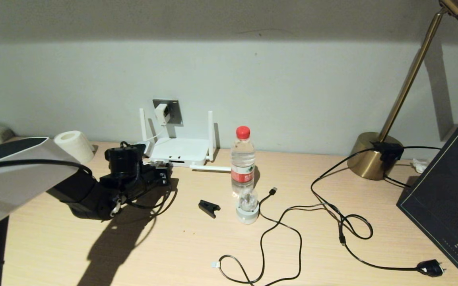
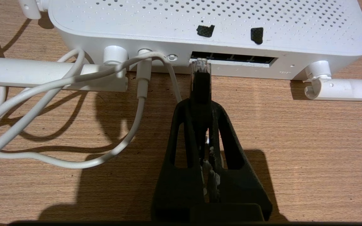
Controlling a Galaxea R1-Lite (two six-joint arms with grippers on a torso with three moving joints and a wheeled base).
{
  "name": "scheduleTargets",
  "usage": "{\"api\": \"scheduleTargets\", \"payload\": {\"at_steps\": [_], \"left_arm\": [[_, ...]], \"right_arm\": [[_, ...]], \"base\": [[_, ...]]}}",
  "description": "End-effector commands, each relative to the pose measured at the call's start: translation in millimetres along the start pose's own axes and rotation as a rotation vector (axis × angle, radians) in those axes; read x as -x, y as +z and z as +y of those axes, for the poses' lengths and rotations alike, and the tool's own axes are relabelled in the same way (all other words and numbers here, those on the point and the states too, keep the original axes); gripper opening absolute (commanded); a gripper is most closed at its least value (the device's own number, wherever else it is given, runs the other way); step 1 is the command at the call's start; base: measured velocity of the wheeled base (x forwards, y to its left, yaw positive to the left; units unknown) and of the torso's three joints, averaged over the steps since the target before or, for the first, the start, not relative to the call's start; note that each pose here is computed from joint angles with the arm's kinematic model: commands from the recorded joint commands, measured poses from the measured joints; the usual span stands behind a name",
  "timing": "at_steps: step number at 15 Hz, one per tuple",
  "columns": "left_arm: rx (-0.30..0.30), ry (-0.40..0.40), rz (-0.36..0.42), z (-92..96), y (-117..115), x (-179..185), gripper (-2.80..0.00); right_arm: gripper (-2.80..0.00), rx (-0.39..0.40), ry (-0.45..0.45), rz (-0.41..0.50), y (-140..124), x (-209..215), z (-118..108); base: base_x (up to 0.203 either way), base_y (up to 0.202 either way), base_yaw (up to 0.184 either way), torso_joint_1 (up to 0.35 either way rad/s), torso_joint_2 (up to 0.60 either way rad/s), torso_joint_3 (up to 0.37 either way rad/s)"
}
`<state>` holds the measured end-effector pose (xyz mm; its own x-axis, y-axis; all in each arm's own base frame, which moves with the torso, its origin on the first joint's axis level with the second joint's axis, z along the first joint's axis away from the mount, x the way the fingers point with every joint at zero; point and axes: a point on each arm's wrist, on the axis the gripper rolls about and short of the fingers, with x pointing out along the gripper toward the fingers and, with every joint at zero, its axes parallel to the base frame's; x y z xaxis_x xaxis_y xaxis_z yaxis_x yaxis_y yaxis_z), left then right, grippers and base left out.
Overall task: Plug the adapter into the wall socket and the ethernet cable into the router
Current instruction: Plug cable into router interface
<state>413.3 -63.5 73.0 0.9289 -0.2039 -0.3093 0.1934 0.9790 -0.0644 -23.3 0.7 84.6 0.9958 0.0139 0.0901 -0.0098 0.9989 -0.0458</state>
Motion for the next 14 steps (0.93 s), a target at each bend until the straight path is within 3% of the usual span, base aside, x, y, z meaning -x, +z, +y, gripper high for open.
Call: {"api": "scheduleTargets", "payload": {"at_steps": [1, 14], "left_arm": [[0.001, 0.001, -0.004, 0.7, 0.2, -0.3, -2.80], [0.000, -0.001, -0.014, 0.1, 3.2, -2.7, -2.80]], "right_arm": [[-2.80, 0.000, 0.002, 0.033, -9.5, -1.9, 0.4], [-2.80, 0.000, 0.003, 0.033, -9.5, -1.9, 0.4]], "base": [[0.000, 0.000, 0.000, 0.000, 0.00, 0.000], [0.000, 0.000, 0.000, 0.000, 0.00, 0.000]]}}
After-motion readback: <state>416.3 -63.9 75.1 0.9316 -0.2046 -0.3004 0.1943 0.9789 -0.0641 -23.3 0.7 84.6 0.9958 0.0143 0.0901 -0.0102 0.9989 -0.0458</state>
